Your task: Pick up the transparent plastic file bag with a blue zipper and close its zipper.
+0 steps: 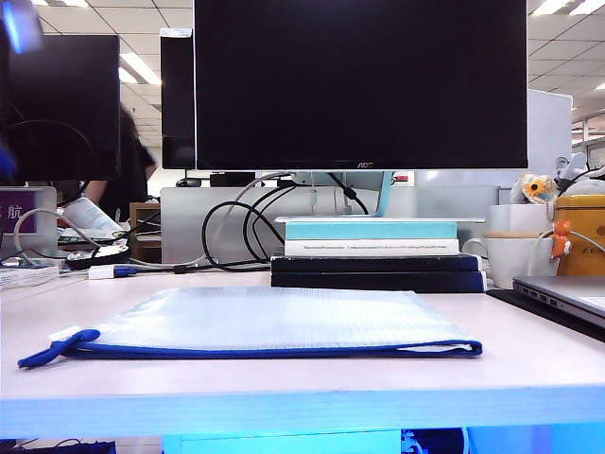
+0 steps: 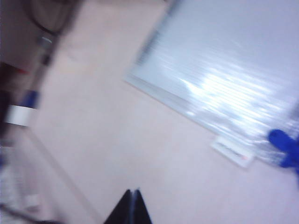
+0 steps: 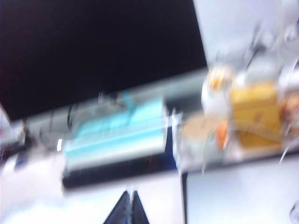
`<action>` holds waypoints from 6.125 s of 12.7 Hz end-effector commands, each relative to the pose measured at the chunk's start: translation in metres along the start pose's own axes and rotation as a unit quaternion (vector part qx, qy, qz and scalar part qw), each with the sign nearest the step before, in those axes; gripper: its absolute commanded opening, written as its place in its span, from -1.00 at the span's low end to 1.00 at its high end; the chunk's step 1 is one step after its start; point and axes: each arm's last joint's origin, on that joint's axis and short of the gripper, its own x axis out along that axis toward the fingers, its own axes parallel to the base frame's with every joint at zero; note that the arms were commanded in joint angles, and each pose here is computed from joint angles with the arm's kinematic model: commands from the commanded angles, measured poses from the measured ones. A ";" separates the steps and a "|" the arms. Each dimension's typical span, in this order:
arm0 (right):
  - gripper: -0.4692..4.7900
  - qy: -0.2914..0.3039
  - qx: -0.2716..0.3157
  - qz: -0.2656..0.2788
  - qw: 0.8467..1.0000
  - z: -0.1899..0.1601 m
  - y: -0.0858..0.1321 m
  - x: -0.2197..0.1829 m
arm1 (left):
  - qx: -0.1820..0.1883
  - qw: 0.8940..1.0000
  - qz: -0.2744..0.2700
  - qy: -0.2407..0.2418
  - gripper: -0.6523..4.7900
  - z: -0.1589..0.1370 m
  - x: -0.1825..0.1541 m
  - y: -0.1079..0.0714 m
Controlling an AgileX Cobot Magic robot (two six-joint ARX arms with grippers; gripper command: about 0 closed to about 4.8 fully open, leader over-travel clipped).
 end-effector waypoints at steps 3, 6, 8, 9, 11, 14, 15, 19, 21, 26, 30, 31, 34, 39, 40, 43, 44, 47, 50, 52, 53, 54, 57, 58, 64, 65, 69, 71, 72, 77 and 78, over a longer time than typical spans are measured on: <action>-0.83 0.121 0.019 0.042 0.992 -0.005 0.001 0.031 | -0.151 0.987 -0.060 0.011 -0.73 -0.007 0.026 0.000; -0.83 0.175 0.036 0.140 0.974 -0.003 0.007 0.059 | -0.371 0.915 -0.141 0.077 -0.42 -0.005 0.060 0.009; -0.83 0.179 0.037 0.151 0.971 -0.003 0.008 0.058 | -0.384 0.902 -0.161 0.112 -0.25 -0.011 0.069 0.005; -0.83 0.180 0.038 0.155 0.971 -0.003 0.008 0.058 | -0.393 0.897 -0.165 0.121 -0.18 -0.014 0.073 0.003; -0.83 0.186 0.042 0.174 0.966 -0.003 0.009 0.058 | -0.402 0.887 -0.186 0.128 -0.17 -0.018 0.082 0.000; -0.83 0.200 0.058 0.210 0.955 -0.004 0.012 0.057 | -0.409 0.879 -0.197 0.150 -0.16 -0.021 0.096 -0.007; -0.83 0.203 0.059 0.220 0.952 -0.004 0.012 0.056 | -0.409 0.875 -0.206 0.157 -0.12 -0.022 0.102 -0.010; -0.83 0.212 0.058 0.245 0.944 -0.006 0.020 0.056 | -0.414 0.864 -0.223 0.178 -0.05 -0.027 0.120 -0.021; -0.83 0.215 0.056 0.253 0.942 -0.008 0.025 0.055 | -0.471 0.833 -0.235 0.170 -0.11 -0.024 0.120 -0.021; -0.83 0.223 0.078 0.266 0.934 -0.007 0.026 0.055 | -0.514 0.783 -0.333 0.110 -0.78 0.007 0.141 -0.030; 0.05 0.221 -0.066 0.381 0.895 -0.025 0.071 0.044 | -0.499 0.749 -0.433 -0.046 -0.78 0.090 0.134 0.010; 0.16 0.215 -0.108 0.380 0.893 -0.030 0.077 0.043 | -0.498 0.747 -0.437 -0.053 -0.78 0.097 0.135 0.007; 0.16 0.206 -0.280 0.296 0.890 -0.055 0.098 0.046 | -0.478 0.747 -0.459 -0.057 -0.78 0.118 0.136 -0.010; -0.04 0.194 -0.292 0.277 0.895 -0.068 0.107 0.060 | -0.467 0.736 -0.487 -0.060 -0.78 0.123 0.134 -0.016; -0.04 0.193 -0.292 0.277 0.895 -0.069 0.108 0.061 | -0.467 0.734 -0.489 -0.059 -0.78 0.123 0.134 -0.016; -0.12 0.199 -0.294 0.271 0.895 -0.078 0.109 0.070 | -0.462 0.722 -0.511 -0.064 -0.78 0.123 0.133 -0.017; -0.13 0.200 -0.295 0.270 0.894 -0.080 0.110 0.071 | -0.462 0.722 -0.511 -0.063 -0.78 0.123 0.133 -0.017; -0.43 0.182 -0.289 0.271 0.900 -0.081 0.113 0.075 | -0.461 0.719 -0.516 -0.063 -0.78 0.123 0.132 -0.017; -0.43 0.176 -0.287 0.274 0.901 -0.079 0.109 0.080 | -0.458 0.717 -0.522 -0.066 -0.78 0.123 0.132 -0.017; -0.43 0.177 -0.285 0.276 0.900 -0.078 0.107 0.081 | -0.458 0.717 -0.522 -0.066 -0.78 0.123 0.132 -0.017; -0.44 0.178 -0.284 0.282 0.899 -0.078 0.108 0.081 | -0.457 0.717 -0.521 -0.067 -0.78 0.123 0.132 -0.017; -0.55 0.178 -0.283 0.282 0.899 -0.078 0.108 0.081 | -0.456 0.718 -0.521 -0.069 -0.78 0.124 0.132 -0.017; -0.66 0.180 -0.284 0.283 0.898 -0.079 0.107 0.081 | -0.455 0.719 -0.521 -0.072 -0.78 0.124 0.132 -0.016; -0.83 0.181 -0.284 0.283 0.898 -0.079 0.107 0.081 | -0.453 0.715 -0.528 -0.075 -0.78 0.124 0.132 -0.016; -0.84 0.228 -0.304 0.273 0.884 -0.088 0.102 0.077 | -0.448 0.708 -0.540 -0.081 -0.78 0.125 0.131 -0.016; -0.84 0.229 -0.310 0.258 0.886 -0.088 0.101 0.078 | -0.444 0.699 -0.555 -0.085 -0.78 0.125 0.130 -0.016; -0.84 0.203 -0.304 0.252 0.896 -0.083 0.103 0.080 | -0.416 0.709 -0.560 -0.105 -0.49 0.125 0.129 -0.017; -0.84 0.183 -0.298 0.253 0.902 -0.078 0.106 0.082 | -0.386 0.739 -0.538 -0.126 1.00 0.124 0.131 -0.016; -0.84 0.175 -0.296 0.254 0.904 -0.073 0.109 0.085 | -0.357 0.781 -0.495 -0.133 1.00 0.123 0.133 -0.016; -0.84 0.147 -0.299 0.242 0.911 -0.046 0.115 0.101 | -0.060 0.948 -0.311 -0.010 1.00 0.100 0.137 -0.033; -0.84 0.144 -0.297 0.242 0.912 -0.042 0.114 0.103 | -0.045 0.949 -0.312 -0.008 1.00 0.100 0.137 -0.035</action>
